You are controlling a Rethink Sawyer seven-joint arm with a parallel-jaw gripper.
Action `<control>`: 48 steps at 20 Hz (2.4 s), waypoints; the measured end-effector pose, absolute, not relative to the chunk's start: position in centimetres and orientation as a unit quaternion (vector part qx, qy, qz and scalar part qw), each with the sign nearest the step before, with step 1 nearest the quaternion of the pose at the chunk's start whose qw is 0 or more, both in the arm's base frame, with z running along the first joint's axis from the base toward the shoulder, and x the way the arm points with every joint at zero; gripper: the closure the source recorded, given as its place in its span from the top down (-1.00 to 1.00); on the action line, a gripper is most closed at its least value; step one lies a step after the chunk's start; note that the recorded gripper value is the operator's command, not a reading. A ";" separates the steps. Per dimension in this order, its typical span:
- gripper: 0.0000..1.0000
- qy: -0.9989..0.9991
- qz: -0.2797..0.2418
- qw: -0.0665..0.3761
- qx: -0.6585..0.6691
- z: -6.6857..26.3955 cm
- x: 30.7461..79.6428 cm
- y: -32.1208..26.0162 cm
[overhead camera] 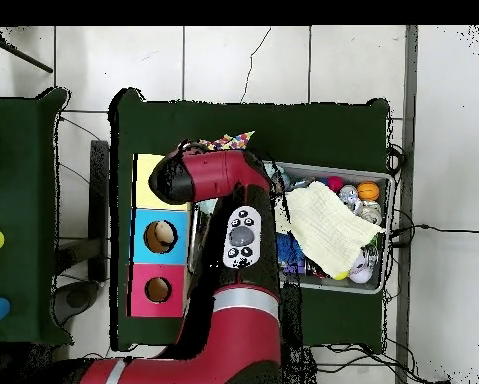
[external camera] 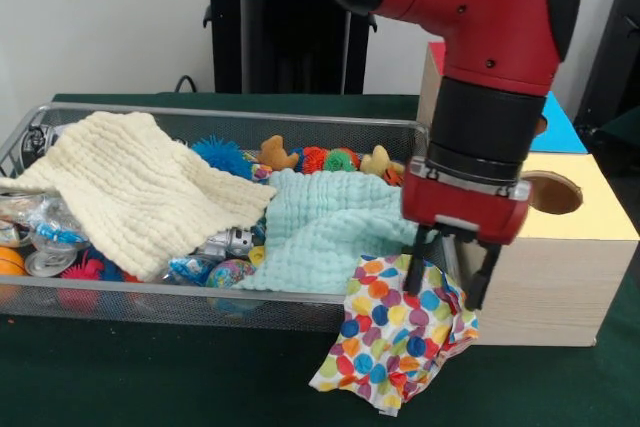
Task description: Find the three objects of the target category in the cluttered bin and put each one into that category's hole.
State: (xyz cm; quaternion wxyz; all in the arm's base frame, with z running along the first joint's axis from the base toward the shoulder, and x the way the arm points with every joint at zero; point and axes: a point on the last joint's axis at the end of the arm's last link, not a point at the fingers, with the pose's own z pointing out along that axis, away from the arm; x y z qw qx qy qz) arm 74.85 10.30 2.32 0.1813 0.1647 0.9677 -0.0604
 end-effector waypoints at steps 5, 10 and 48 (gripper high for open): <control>1.00 0.964 -0.100 0.183 0.163 1.0 74.8 7.3; 1.00 0.963 -0.115 0.180 0.162 -0.6 74.5 6.1; -1.00 0.948 -0.085 0.192 0.240 6.2 78.4 6.0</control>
